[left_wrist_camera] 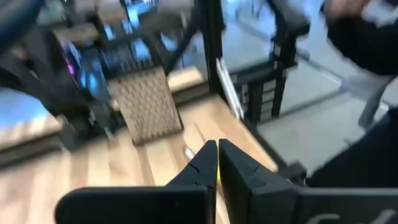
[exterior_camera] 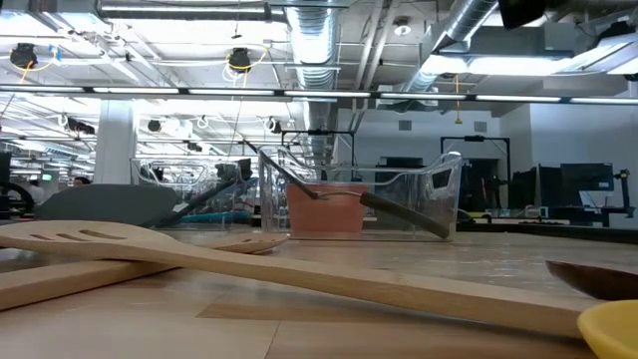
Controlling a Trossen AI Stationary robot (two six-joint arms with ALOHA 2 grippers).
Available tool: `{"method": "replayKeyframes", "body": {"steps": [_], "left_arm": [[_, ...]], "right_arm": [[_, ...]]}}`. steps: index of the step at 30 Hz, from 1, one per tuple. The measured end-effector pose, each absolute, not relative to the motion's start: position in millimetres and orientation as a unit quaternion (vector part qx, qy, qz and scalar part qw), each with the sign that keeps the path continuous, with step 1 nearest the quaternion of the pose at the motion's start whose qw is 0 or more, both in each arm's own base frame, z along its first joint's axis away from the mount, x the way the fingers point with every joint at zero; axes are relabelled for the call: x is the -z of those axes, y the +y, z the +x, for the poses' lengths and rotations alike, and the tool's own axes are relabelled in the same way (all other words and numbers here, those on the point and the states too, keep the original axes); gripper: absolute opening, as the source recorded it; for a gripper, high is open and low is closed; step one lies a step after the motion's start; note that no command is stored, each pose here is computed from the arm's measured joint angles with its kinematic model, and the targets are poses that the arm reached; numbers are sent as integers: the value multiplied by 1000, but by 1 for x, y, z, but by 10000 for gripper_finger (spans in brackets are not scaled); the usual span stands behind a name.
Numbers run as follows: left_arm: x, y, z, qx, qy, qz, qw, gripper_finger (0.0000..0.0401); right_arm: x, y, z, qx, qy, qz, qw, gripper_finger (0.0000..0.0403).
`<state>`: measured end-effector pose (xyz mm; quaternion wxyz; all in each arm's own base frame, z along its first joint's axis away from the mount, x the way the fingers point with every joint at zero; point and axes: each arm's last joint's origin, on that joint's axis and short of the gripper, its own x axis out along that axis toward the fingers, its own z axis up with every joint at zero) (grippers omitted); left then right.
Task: Pick & Place Kitchen Items
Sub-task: Put the bottom light brown slotted spatula into the top transparent bin
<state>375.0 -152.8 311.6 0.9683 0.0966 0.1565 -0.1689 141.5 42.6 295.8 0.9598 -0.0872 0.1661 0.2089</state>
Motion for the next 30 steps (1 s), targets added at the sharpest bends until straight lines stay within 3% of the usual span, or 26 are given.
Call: {"method": "replayKeyframes", "body": {"steps": [13,22,30], "left_arm": [[-295,-188,429,173,263,60,947,3],[-268,-186,404,163,435,93,881,3],[-243,-192,385,176,484,105,851,3]], "right_arm": [[-291,42,140,-206,198,-63,956,0],[-289,42,140,-201,211,-39,956,0],[-288,42,139,-200,221,-35,954,0]]}}
